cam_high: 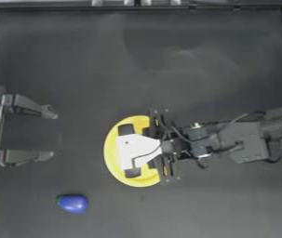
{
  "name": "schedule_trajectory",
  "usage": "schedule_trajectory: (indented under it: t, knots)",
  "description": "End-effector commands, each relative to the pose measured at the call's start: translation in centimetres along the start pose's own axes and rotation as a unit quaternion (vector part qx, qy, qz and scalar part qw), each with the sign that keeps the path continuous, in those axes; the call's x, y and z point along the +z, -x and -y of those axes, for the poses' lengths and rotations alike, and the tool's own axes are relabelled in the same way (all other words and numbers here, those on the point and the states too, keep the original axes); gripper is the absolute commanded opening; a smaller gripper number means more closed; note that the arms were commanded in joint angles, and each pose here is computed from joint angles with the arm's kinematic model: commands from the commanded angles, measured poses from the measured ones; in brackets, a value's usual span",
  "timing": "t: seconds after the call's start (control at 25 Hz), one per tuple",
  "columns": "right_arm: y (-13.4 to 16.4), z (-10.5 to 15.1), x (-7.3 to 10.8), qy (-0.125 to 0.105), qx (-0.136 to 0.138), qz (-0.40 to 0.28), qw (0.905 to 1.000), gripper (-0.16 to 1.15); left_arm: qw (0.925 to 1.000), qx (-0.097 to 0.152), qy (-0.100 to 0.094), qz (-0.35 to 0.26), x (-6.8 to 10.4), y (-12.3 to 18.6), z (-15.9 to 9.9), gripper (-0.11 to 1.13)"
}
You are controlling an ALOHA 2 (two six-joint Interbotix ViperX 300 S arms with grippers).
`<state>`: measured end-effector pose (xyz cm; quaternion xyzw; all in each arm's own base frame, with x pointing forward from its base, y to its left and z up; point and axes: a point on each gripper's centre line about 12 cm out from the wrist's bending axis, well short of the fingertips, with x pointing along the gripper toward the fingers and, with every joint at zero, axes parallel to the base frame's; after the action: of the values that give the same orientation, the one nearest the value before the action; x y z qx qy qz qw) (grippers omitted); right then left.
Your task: Put brown chicken wing on plate
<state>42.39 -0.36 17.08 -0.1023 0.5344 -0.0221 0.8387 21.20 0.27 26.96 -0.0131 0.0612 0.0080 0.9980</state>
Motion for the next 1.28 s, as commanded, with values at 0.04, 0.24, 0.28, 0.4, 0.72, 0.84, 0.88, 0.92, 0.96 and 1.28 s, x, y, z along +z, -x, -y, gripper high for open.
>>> schedule_trajectory:
  t: [0.04,0.24,0.28,0.4,0.72,0.84,0.88,0.92,0.96,1.28]
  knots:
    - [0.2,0.7,1.2,-0.005,0.002,0.021,0.9998,0.24,1.0,0.001,0.0,0.005,0.7,-0.5,0.0,1.03]
    - [-1.0,1.1,1.4,-0.001,0.004,0.019,0.9998,0.24,1.0,0.003,0.0,0.005,0.7,-0.5,-0.1,1.03]
    - [-1.3,1.1,1.4,0.0,0.004,0.016,0.9999,0.24,1.0,0.003,0.0,0.005,0.7,-0.5,-0.1,1.03]
    - [-1.9,1.2,1.5,0.001,0.004,0.013,0.9999,0.24,1.0,0.003,0.0,0.005,0.7,-0.5,-0.1,1.03]
    - [-2.2,1.0,1.7,-0.009,0.012,0.018,0.9997,0.29,1.0,0.003,0.001,0.005,0.7,-0.5,-0.1,1.03]
    - [-2.6,0.9,1.6,-0.014,0.015,0.015,0.9997,0.38,1.0,0.003,0.001,0.004,0.5,-0.5,-0.1,1.03]
    - [-2.7,0.9,1.6,-0.014,0.016,0.014,0.9997,0.43,1.0,0.003,0.001,0.004,0.5,-0.5,-0.1,1.03]
    - [-2.8,0.8,1.6,-0.016,0.018,0.015,0.9996,0.48,1.0,0.003,0.001,0.003,0.5,-0.5,-0.1,1.03]
    - [-2.7,0.9,1.7,-0.02,0.019,0.016,0.9995,0.55,1.0,0.003,0.001,0.002,0.4,-0.5,-0.1,1.03]
    - [-2.5,1.7,2.1,-0.047,0.025,0.035,0.9979,1.04,1.0,0.003,0.002,0.002,0.4,-0.5,-0.1,1.03]
